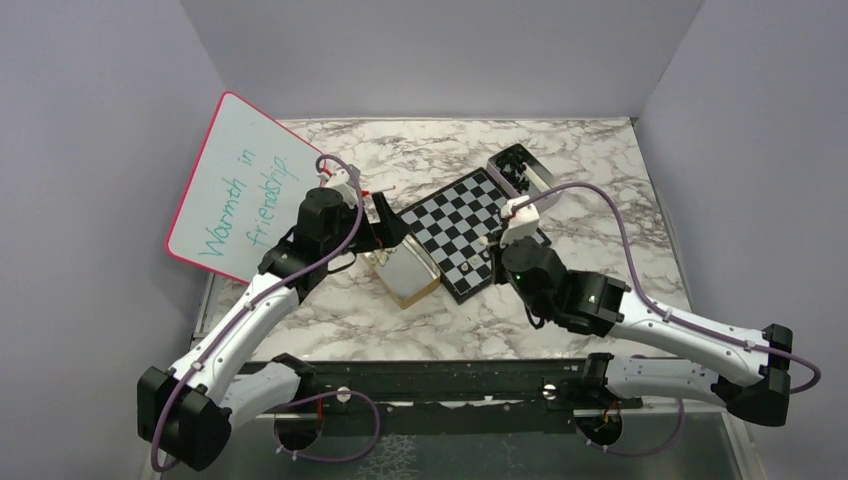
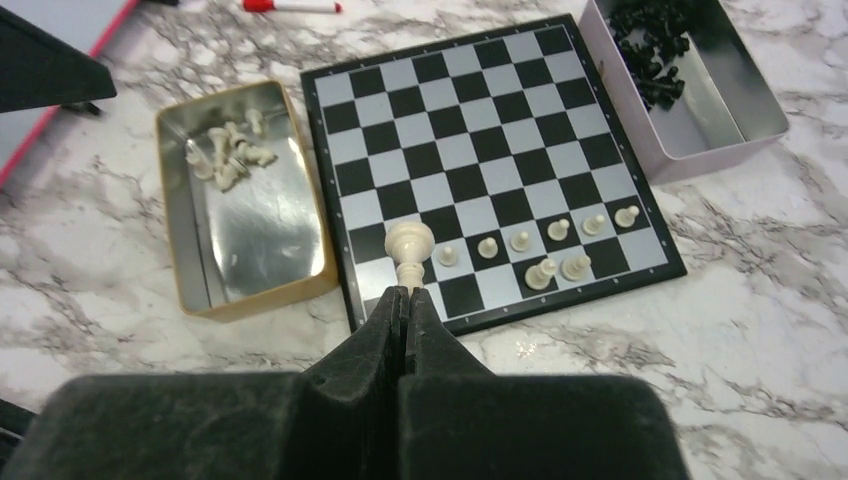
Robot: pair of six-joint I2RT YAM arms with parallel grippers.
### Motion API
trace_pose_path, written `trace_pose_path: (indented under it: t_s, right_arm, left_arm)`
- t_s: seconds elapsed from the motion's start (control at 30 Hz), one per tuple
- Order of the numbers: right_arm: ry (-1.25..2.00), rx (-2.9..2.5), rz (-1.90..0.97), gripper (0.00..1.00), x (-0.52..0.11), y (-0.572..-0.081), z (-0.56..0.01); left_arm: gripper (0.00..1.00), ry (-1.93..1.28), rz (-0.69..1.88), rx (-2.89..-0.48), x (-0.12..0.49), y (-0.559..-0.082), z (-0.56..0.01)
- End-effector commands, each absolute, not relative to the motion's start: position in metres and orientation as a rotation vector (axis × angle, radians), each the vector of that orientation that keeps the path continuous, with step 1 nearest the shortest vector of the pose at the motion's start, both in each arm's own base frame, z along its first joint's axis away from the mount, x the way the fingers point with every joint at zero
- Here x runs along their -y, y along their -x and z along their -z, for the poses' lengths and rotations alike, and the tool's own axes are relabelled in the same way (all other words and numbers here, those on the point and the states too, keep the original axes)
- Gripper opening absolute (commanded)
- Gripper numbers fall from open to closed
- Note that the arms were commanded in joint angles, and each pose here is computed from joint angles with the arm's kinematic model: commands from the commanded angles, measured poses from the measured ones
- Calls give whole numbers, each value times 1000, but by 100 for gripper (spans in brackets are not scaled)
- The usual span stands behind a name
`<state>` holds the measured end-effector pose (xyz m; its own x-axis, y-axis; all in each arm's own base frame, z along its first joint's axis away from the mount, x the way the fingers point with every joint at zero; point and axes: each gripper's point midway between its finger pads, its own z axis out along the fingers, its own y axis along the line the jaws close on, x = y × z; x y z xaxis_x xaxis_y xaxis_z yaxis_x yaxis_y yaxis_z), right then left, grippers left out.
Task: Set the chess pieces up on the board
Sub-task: Place the chess piece on the chessboard.
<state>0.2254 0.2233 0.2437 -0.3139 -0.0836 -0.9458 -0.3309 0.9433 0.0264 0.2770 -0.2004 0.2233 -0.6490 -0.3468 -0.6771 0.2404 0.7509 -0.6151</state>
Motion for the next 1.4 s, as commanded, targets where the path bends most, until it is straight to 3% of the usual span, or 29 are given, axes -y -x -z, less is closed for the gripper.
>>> trace_pose_path:
  t_s: [0.0, 0.2, 0.33, 0.8, 1.37]
  right_arm:
    - [334, -2027, -167, 1, -208, -227, -227]
    - [406, -2225, -257, 1, -204, -242, -197]
    - [440, -2345, -231, 1, -198, -247, -182]
    - [539, -2641, -126, 3, -206, -257, -136]
    - [650, -2806, -35, 4, -210, -258, -92]
  left_arm:
    - [99, -192, 634, -2104, 182, -284, -205]
    - [99, -324, 556, -2082, 176, -284, -193]
    - [99, -247, 480, -2048, 161, -287, -189]
    - [99, -431, 532, -1920, 169, -271, -210]
    - [99, -378, 425, -1951, 150, -271, -208]
